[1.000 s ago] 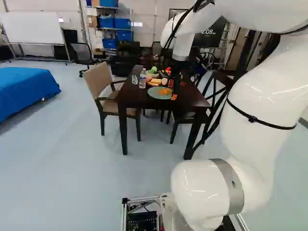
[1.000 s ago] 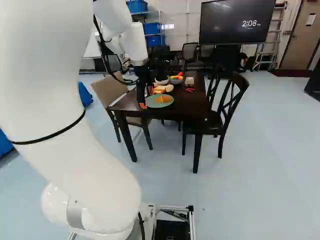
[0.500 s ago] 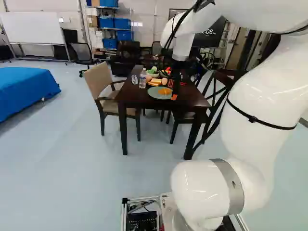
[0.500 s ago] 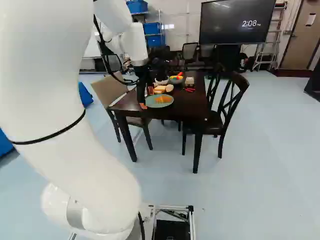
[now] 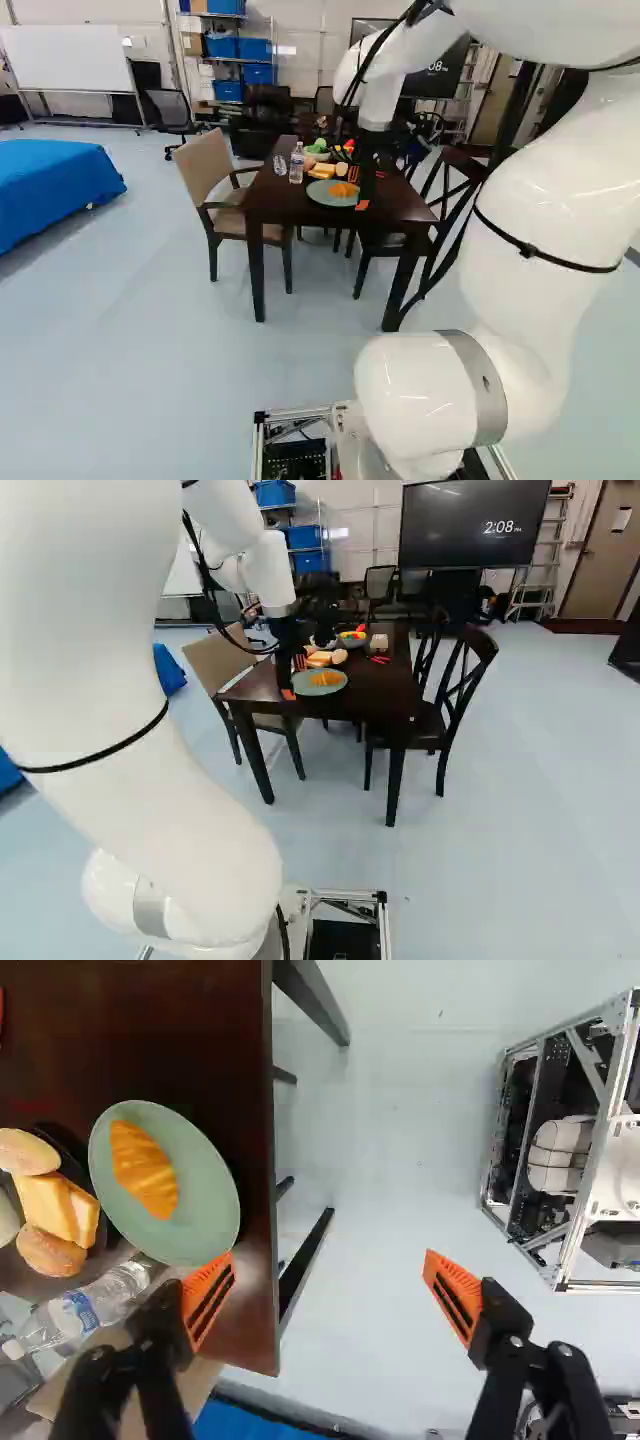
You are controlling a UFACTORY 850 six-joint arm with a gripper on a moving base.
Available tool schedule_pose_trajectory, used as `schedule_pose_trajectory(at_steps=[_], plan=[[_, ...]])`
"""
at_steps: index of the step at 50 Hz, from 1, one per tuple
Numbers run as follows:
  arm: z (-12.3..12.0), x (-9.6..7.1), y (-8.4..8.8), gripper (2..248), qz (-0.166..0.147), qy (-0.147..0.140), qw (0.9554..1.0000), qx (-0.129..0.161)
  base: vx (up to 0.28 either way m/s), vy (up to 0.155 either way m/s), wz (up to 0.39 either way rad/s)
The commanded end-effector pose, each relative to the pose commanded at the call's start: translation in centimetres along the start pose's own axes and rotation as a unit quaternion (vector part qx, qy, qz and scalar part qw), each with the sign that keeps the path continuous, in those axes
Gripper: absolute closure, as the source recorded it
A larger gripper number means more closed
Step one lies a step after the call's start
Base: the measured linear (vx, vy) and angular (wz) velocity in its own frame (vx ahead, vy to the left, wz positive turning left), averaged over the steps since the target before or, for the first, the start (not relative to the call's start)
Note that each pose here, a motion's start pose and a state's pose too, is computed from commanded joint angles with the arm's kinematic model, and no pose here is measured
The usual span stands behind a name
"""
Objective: Move the croissant to the empty plate
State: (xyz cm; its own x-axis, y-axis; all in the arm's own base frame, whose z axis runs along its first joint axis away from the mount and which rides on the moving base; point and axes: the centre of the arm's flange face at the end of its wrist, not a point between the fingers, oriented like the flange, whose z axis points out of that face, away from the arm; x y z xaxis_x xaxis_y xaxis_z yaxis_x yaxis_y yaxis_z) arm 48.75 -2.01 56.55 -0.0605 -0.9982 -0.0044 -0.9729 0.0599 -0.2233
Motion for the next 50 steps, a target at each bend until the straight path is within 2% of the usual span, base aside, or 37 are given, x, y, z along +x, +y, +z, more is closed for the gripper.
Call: schedule_pose_trajectory(at_steps=[15,28,40,50], plan=[[1.0,-0.1,0.8,3,-0.038,0.0,0.999,0.024,0.0,0.0,0.0],[2.1,-0.2,1.7,3,-0.081,0.002,0.9954,0.05,0.0,0.0,0.0],[3.4,-0.2,2.9,3,-0.129,0.008,0.9884,0.08,0.0,0.0,0.0],[4.5,-0.3,4.0,3,-0.173,0.015,0.9788,0.108,0.0,0.0,0.0]])
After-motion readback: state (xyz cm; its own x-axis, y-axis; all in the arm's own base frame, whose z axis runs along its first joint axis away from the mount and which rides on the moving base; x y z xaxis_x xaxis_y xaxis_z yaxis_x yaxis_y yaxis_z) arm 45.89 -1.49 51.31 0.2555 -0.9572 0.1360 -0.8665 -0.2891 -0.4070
